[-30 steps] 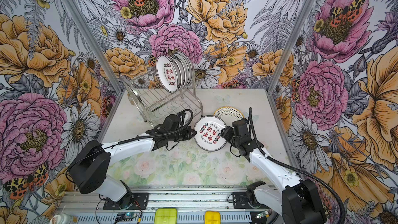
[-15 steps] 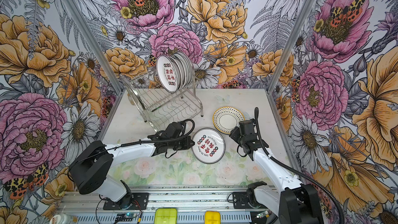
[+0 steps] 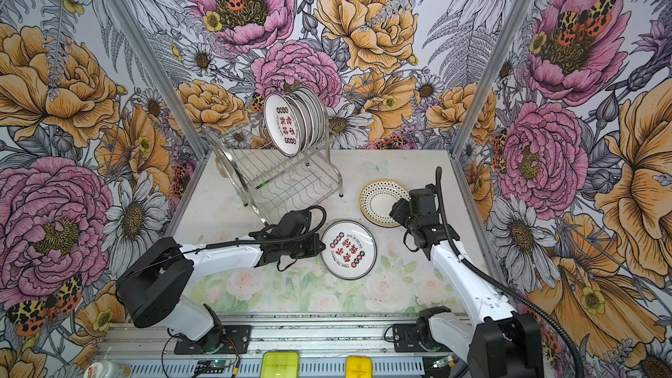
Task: Unload the plates from the dish rack
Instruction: Place a plate at the center of the table.
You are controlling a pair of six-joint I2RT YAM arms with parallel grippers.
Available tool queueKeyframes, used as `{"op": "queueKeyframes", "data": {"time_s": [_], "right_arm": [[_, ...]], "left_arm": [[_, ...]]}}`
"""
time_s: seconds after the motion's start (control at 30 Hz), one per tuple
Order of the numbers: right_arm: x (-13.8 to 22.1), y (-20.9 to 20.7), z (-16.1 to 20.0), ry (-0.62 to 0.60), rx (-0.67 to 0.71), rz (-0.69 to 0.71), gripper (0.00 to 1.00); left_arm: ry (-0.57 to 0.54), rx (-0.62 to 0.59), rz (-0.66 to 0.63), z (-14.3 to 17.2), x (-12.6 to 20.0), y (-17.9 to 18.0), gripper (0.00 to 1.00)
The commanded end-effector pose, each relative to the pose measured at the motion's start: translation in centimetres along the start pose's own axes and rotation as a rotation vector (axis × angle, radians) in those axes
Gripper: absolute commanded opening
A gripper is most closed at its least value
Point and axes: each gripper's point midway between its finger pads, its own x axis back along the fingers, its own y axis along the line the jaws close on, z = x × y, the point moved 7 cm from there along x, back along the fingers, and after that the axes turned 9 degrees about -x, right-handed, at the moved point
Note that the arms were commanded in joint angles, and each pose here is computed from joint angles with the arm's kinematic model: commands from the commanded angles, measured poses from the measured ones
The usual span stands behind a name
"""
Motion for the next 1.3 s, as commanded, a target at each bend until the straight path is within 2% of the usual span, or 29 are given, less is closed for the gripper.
{"op": "queueKeyframes", "data": {"time_s": [0.0, 0.33, 0.97, 1.13, 1.27], "right_arm": [[0.5, 1.2, -1.2, -0.02, 0.034, -0.029, 0.66], [1.3, 2.2, -1.9, -0.039, 0.062, -0.065, 0.67], [0.8, 2.3, -1.8, -0.015, 0.092, -0.071, 0.68], [0.5, 2.3, -1.6, 0.001, 0.104, -0.066, 0.69], [-0.1, 2.5, -1.5, 0.03, 0.118, -0.071, 0.73]], "left_arm": [[0.012, 0.012, -0.072, 0.3, -0.8, 1.4, 0.0], [0.033, 0.023, -0.095, 0.2, -2.1, 2.1, 0.01], [0.066, 0.029, -0.086, 0.3, -3.1, 2.6, 0.16], [0.076, 0.032, -0.089, 0.3, -3.3, 2.7, 0.28], [0.08, 0.035, -0.107, 0.4, -3.1, 2.9, 0.42]]}}
